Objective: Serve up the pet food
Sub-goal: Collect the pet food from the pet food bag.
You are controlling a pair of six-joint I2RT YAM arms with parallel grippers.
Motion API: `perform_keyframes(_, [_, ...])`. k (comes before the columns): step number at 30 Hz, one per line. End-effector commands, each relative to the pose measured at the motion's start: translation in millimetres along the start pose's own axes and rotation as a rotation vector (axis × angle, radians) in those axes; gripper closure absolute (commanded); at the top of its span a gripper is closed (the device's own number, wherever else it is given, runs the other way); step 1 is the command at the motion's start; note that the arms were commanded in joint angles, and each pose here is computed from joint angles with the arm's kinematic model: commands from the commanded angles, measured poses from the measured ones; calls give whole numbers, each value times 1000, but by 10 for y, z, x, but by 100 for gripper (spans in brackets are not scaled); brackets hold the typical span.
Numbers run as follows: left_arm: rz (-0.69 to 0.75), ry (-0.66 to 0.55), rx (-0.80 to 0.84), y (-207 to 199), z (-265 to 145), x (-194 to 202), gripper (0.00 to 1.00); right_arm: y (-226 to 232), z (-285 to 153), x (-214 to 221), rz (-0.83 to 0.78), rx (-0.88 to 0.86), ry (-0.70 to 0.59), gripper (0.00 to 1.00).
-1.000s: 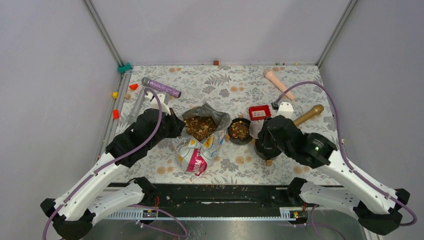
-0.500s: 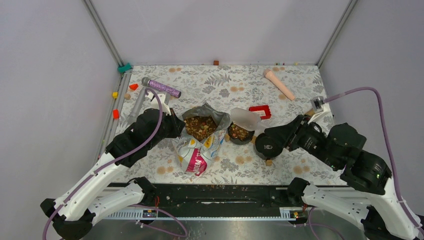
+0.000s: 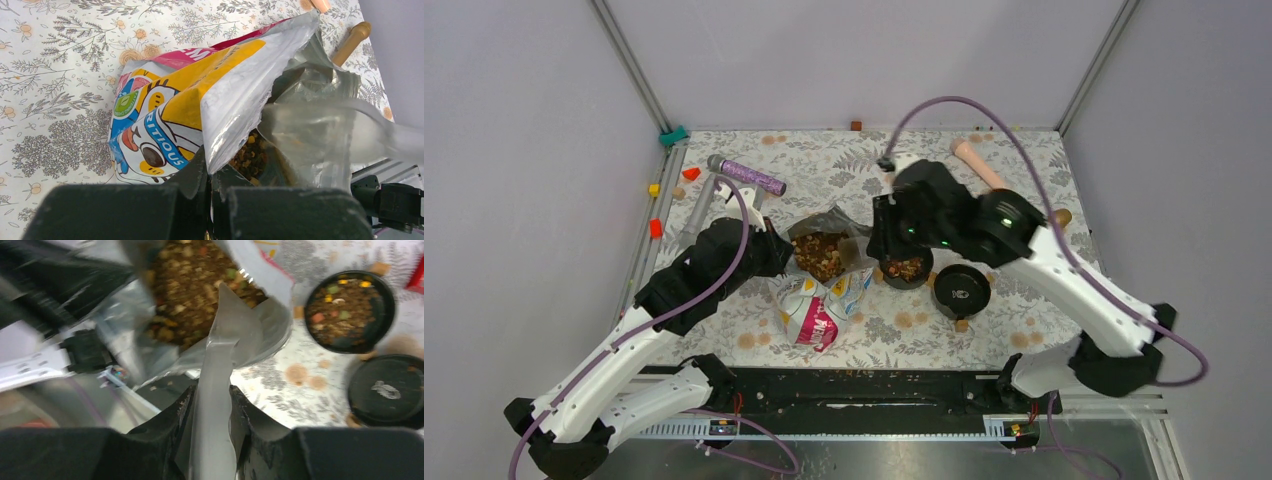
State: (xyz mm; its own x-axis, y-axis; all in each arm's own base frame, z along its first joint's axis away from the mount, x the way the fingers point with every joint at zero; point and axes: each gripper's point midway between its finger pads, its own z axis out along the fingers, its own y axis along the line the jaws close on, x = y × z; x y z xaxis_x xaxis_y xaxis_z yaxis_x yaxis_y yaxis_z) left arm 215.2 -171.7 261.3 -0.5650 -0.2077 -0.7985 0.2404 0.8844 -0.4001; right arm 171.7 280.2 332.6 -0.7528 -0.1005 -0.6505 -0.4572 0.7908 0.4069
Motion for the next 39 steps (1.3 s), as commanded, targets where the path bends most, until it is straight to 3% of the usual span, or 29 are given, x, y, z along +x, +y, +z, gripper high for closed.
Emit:
perform_keyframes(1, [-28,-111,104,-224,-104,-302,100,-557,139,58,-168,360,118,100])
perform_keyframes(3, [-27,-112,105,-225,-104,-302,100,-736,322,69,-208,493,166,100])
perform_keyframes(6, [-25,-108,103,-223,-95,-292,100,-812,553,161,-225,554,232,100])
perform_keyframes(12, [-22,-101,101,-223,-74,-280,100,-507,1086,551,-111,331,306,100])
perform_keyframes(17, [-24,-103,95,-211,-69,-280,100,-72,1247,526,121,49,185,100])
perform_keyframes(21, [-21,-97,103,-226,-70,-270,100,160,1166,455,347,-180,123,100])
perform_keyframes(26, [-21,-88,106,-238,-57,-255,100,251,971,271,532,-347,-32,100])
perform_keyframes(31, [-22,-90,101,-231,-52,-264,100,244,691,114,632,-461,-180,100])
perform_keyframes(39, [-23,-102,96,-215,-73,-282,100,-38,254,62,644,-429,-358,100])
